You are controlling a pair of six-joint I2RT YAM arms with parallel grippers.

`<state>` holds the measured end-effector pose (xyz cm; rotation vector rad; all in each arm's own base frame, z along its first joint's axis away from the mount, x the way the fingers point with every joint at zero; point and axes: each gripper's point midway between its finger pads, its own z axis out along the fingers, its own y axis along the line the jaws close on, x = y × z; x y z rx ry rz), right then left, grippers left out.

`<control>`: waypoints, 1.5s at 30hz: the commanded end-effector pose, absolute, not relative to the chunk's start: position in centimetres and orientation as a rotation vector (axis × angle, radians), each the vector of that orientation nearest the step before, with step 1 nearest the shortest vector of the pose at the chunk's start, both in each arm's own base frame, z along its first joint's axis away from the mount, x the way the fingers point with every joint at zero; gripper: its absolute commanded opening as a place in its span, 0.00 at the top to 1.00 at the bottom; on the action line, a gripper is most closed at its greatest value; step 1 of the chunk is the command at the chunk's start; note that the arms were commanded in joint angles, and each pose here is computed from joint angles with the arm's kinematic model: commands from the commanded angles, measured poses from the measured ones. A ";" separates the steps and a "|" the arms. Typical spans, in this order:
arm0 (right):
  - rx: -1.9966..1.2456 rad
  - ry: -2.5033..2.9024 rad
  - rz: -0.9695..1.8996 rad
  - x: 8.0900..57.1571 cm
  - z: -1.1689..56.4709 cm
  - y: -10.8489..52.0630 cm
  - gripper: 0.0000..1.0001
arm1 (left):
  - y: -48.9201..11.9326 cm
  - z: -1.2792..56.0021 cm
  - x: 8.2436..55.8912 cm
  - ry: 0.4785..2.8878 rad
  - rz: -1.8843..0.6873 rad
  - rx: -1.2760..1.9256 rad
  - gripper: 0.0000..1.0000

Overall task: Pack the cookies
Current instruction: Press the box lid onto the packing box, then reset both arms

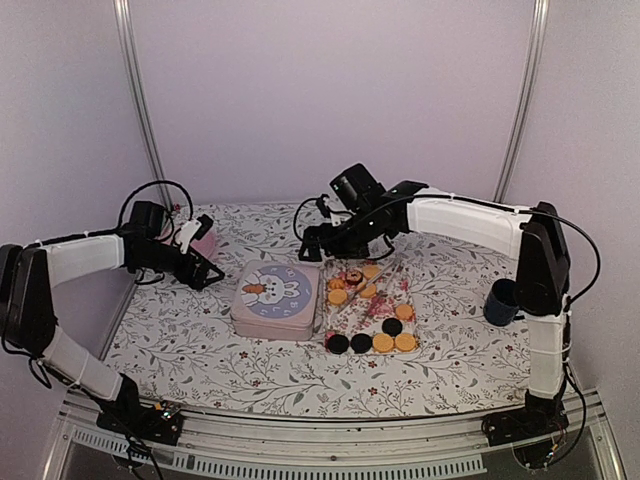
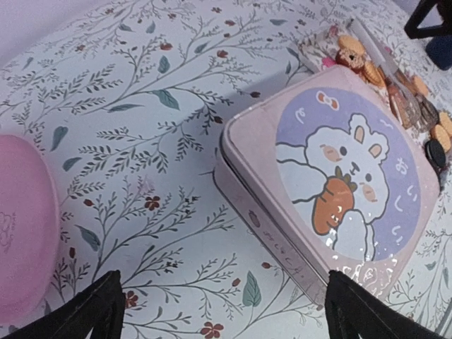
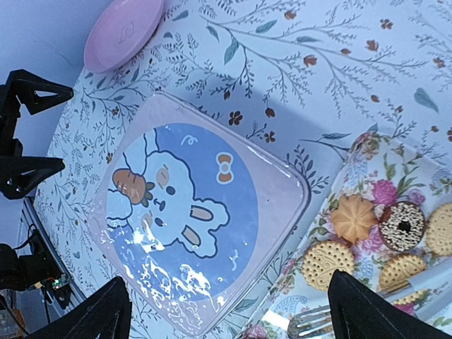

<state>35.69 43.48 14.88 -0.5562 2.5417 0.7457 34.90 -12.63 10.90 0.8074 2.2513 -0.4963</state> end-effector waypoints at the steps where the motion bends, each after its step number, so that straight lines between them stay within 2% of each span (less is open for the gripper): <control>1: -0.458 2.407 0.682 37.7 20.3 39.5 0.01 | -10.5 14.1 36.2 2.214 -0.516 0.711 0.01; 4: -0.358 2.306 0.547 38.9 22.8 35.0 0.01 | -9.2 14.7 37.6 2.172 -0.476 0.640 0.01; 11: 0.027 2.192 0.250 41.0 21.1 19.2 0.01 | -2.8 15.3 40.7 1.926 -0.274 0.339 0.01; 18: 0.287 1.859 0.065 39.3 21.4 6.8 0.01 | -1.4 17.2 38.4 1.603 -0.212 0.240 0.01; 25: 0.245 1.712 -0.081 37.6 20.3 2.5 0.01 | -1.1 16.1 38.9 1.596 -0.166 0.216 0.01; 31: 0.123 1.611 -0.231 37.1 18.7 0.9 0.01 | -2.4 16.3 36.6 1.494 -0.093 0.260 0.01; 36: 0.020 1.578 -0.194 37.8 17.2 1.6 0.01 | -2.5 15.5 37.5 1.550 -0.085 0.259 0.01; 40: 0.083 1.552 -0.160 37.1 16.8 -0.6 0.01 | -2.1 15.8 37.3 1.539 -0.075 0.237 0.01; 45: 0.089 1.503 -0.072 36.0 16.6 -1.2 0.01 | -2.4 16.7 35.3 1.458 -0.067 0.248 0.01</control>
